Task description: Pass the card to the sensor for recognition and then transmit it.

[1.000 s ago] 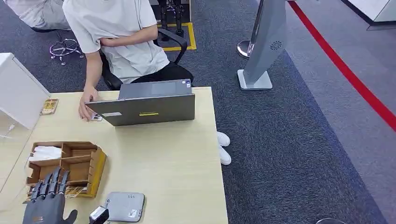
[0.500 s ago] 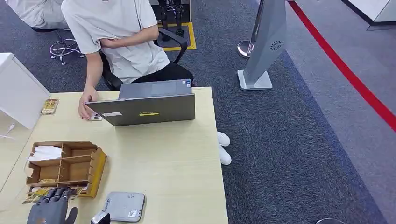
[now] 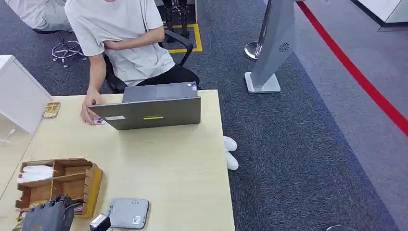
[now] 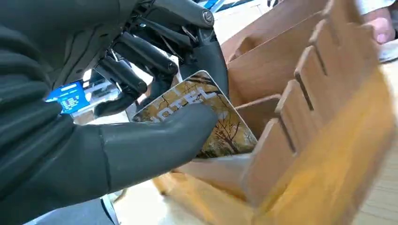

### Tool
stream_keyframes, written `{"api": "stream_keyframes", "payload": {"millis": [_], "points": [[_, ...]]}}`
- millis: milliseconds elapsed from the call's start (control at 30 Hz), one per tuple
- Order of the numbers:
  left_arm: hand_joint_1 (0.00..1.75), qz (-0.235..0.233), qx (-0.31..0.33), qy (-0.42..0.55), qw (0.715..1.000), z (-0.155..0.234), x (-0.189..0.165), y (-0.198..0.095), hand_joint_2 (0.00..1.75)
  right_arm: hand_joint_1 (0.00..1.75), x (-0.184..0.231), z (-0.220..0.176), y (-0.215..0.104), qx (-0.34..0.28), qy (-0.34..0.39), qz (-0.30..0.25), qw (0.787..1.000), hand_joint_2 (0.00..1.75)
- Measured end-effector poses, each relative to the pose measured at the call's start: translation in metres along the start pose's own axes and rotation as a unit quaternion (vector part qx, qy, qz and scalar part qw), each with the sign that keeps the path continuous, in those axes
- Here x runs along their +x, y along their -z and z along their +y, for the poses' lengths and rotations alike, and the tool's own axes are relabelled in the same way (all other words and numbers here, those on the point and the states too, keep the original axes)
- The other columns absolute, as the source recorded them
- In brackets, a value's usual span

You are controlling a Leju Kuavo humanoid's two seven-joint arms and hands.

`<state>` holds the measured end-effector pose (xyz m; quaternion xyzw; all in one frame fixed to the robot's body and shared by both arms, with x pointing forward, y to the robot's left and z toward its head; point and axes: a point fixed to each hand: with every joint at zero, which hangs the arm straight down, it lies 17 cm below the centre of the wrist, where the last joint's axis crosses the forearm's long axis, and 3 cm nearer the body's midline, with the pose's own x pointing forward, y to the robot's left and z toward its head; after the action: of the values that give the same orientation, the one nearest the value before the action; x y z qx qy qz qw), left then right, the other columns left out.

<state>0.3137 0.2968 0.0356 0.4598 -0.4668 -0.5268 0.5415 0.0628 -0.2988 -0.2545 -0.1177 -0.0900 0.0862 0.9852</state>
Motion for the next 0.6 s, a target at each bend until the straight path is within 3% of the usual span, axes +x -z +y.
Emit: {"api": "stream_keyframes", "payload": {"millis": [600], "points": [[1.75,0.021,0.013,0.003,1.000,0.0046,-0.0090,-0.0001,1.75,0.00,-0.0006,-0.0004,0.0001,0.000,-0.001,0.000,1.000,1.75]]}}
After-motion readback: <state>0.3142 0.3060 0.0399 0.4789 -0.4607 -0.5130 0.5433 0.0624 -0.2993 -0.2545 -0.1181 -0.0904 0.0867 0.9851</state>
